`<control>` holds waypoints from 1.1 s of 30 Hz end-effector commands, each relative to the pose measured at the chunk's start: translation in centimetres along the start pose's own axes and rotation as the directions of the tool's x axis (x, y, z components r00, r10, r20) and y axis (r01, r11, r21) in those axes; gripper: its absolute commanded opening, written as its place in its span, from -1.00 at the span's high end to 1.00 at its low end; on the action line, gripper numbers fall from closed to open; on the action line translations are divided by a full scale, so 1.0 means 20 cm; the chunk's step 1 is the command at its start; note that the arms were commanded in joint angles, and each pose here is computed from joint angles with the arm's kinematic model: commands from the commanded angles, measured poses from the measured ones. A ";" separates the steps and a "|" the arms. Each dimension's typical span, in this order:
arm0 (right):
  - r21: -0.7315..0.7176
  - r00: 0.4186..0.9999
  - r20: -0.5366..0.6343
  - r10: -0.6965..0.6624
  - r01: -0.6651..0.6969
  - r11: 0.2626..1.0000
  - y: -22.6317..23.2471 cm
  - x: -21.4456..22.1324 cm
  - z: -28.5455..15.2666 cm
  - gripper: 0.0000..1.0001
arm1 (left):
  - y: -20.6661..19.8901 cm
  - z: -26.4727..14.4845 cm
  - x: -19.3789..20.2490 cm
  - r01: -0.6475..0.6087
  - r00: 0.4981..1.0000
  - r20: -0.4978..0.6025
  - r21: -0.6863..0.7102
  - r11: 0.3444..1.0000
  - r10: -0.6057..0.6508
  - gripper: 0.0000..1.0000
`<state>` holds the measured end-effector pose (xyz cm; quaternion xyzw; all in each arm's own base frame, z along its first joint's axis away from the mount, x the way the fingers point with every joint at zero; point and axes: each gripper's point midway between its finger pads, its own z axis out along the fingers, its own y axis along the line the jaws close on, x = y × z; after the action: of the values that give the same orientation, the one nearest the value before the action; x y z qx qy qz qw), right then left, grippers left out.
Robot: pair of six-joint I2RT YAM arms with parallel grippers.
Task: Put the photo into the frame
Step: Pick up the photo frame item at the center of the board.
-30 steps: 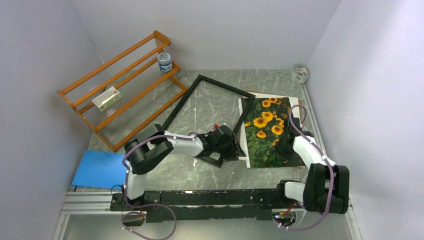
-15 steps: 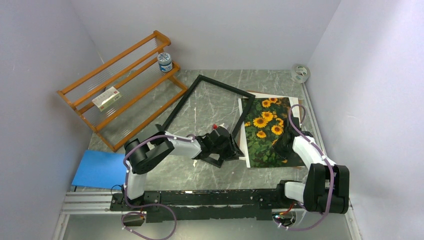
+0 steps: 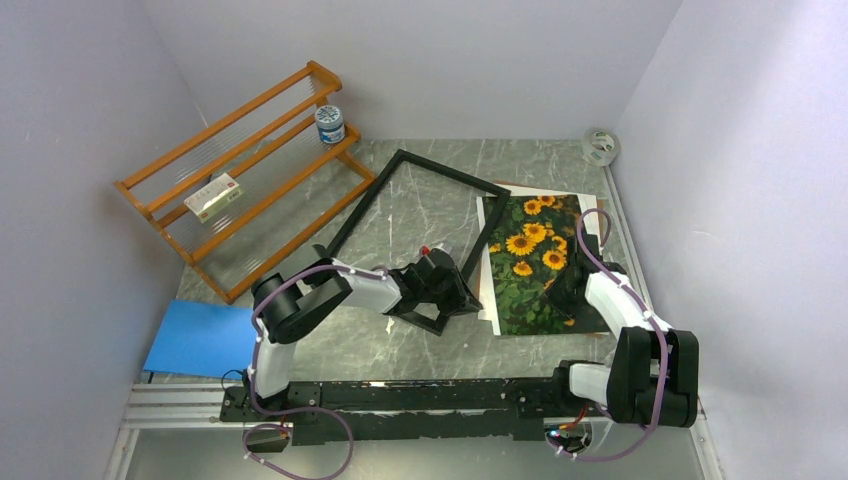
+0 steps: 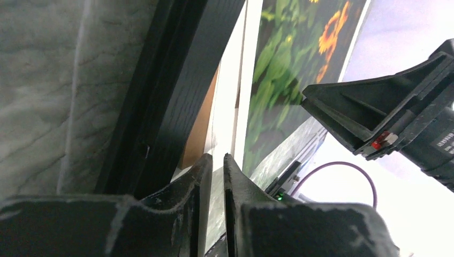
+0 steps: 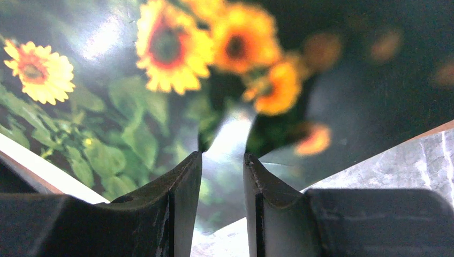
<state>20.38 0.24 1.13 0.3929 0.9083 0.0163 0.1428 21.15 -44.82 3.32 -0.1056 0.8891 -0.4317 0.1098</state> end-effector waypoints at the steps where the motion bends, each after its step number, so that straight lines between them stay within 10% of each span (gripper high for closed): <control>1: -0.001 0.997 -0.079 0.002 -0.002 1.000 -0.02 0.12 0.08 0.26 | -0.04 0.05 0.02 0.038 0.999 -0.038 0.069 0.997 -0.036 0.60; 16: -0.008 0.998 -0.067 -0.006 0.005 1.000 -0.01 0.10 0.05 0.21 | -0.02 0.08 0.07 0.051 0.995 -0.094 0.049 0.998 -0.046 0.77; 33: -0.187 0.978 0.203 -0.054 0.093 0.978 0.24 -0.29 -0.61 -0.36 | -0.42 -0.27 0.09 -0.075 0.943 -0.332 -0.088 0.993 0.041 0.95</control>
<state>25.02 0.26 12.61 0.3532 0.8937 0.0622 0.2694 20.61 -48.43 9.12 -0.0494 0.9106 -0.4104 0.0032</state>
